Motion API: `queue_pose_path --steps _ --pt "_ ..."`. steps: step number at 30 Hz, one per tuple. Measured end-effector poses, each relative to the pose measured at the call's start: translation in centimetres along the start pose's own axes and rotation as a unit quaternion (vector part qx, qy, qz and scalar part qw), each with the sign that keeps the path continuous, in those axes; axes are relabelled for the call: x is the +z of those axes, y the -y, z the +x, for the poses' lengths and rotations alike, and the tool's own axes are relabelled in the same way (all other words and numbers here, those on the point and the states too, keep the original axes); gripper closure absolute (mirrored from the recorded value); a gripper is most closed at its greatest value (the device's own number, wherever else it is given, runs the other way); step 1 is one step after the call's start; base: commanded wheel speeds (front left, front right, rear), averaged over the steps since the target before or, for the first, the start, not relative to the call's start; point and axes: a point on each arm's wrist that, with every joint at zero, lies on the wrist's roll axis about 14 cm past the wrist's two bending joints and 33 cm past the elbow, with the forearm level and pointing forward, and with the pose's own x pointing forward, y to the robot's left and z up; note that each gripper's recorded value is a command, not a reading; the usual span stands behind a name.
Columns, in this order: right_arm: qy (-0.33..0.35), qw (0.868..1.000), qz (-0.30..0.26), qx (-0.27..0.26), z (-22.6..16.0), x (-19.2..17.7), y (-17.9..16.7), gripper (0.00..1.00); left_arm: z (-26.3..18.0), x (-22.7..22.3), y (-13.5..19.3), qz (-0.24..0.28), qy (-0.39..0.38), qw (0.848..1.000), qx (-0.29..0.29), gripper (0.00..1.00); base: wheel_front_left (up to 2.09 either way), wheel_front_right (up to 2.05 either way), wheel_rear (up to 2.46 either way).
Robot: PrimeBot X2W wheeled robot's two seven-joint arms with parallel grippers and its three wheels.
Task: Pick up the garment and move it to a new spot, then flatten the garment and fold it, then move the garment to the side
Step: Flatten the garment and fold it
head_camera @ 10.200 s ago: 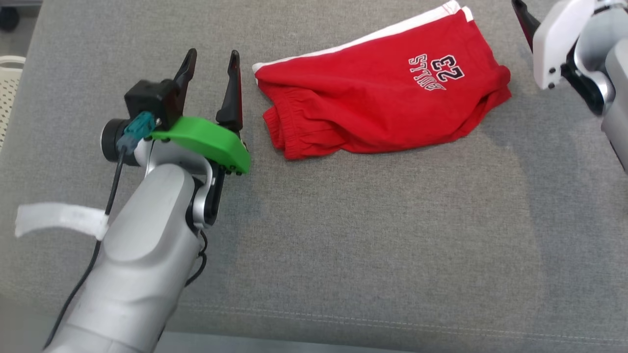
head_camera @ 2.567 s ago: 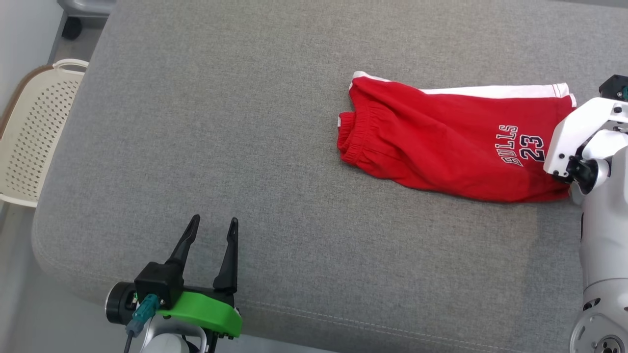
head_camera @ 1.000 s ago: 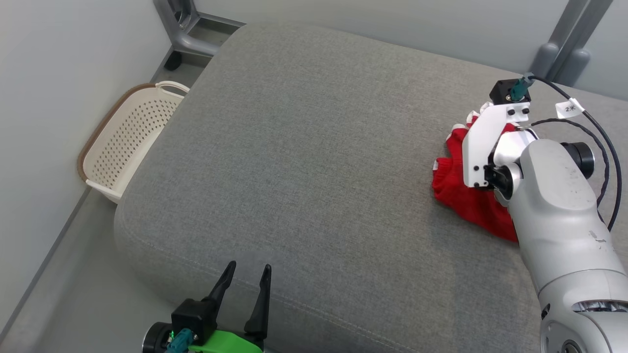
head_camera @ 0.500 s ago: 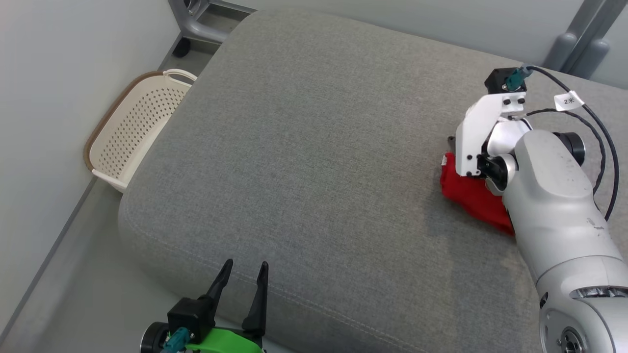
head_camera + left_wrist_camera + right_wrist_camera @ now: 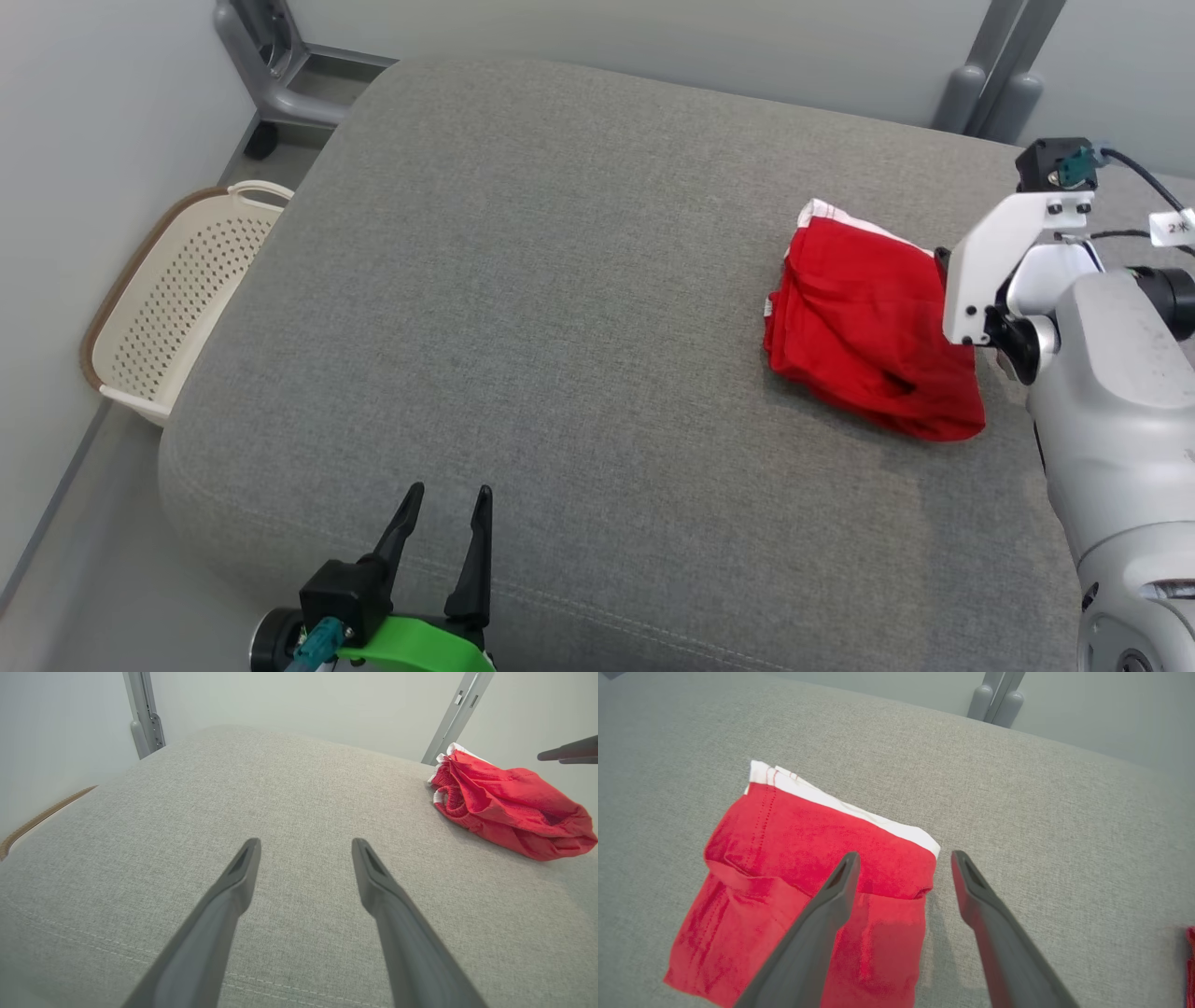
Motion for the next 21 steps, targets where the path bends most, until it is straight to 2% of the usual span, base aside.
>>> queue_pose_path --steps 2,4,5,6,15,21 --pt "-0.005 1.000 0.007 -0.014 -0.4 -1.2 1.4 0.00 0.2 0.2 0.2 0.001 0.003 1.000 -0.004 0.00 0.00 0.00 0.00" --pt "-0.011 0.999 0.017 -0.026 -0.8 -2.4 2.6 0.53 0.4 0.5 0.3 0.003 0.007 1.000 -0.007 0.00 0.00 0.00 0.00" --pt "-0.015 0.999 0.023 -0.029 -0.9 -3.1 2.9 0.69 0.5 0.6 0.3 0.003 0.008 1.000 -0.007 0.00 0.00 0.00 0.00" --pt "-0.020 0.999 0.024 -0.030 -0.9 -3.8 3.0 1.00 0.6 0.6 0.3 0.004 0.009 1.000 -0.007 0.00 0.00 0.00 0.00" --pt "-0.048 0.999 0.017 0.010 0.0 -6.9 -1.1 1.00 0.5 0.8 -0.4 0.010 0.011 1.000 0.003 0.00 0.00 0.00 0.00" --pt "-0.052 0.998 0.007 0.040 0.7 -7.1 -4.0 1.00 -0.2 0.8 -1.1 0.010 0.011 1.000 0.015 0.00 0.00 0.00 0.00"
